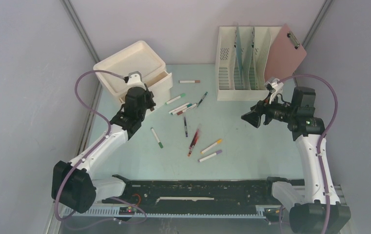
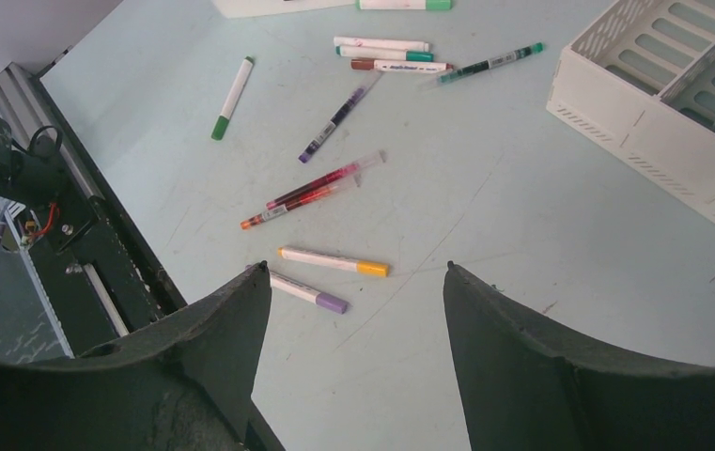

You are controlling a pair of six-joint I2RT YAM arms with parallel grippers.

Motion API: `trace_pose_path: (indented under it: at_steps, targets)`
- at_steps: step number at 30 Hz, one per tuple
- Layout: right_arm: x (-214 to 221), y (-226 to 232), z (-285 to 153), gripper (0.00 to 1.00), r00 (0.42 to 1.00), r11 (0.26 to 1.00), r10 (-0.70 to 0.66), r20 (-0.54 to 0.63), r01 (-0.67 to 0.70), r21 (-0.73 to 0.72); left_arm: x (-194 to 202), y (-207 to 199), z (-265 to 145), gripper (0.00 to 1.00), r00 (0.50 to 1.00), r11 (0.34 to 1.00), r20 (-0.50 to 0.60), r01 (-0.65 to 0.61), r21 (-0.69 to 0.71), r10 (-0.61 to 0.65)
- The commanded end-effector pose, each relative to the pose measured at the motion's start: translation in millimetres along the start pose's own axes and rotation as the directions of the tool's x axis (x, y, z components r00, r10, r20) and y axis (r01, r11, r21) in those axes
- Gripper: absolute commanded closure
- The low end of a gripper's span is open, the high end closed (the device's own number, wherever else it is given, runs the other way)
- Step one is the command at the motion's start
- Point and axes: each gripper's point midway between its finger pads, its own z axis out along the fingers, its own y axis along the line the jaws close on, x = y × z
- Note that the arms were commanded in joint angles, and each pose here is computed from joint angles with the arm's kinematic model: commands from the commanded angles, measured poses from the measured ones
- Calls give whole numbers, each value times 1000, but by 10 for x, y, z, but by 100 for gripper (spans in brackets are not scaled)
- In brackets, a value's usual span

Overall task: Organize the desk
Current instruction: Close the drawer in the storage box.

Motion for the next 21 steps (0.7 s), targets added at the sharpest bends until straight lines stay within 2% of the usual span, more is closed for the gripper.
trace_pose_path:
  at_steps: [1,8,14,21]
  targets:
    - [-93,66,-19,25,999,999,-42,31,43,-16,-352,194,38,74,995,990,99,-10,-139,23]
    - [-94,83,-26,24,998,999,-47,33,48,-22,-425,324,159,75,993,974,112,-18,-228,45]
    - [-87,94,-25,24,998,998,-50,32,51,-27,-510,503,225,69,990,953,136,8,-302,35]
    - [-85,93,-23,24,998,998,-51,31,52,-29,-599,663,220,66,987,942,162,53,-332,2]
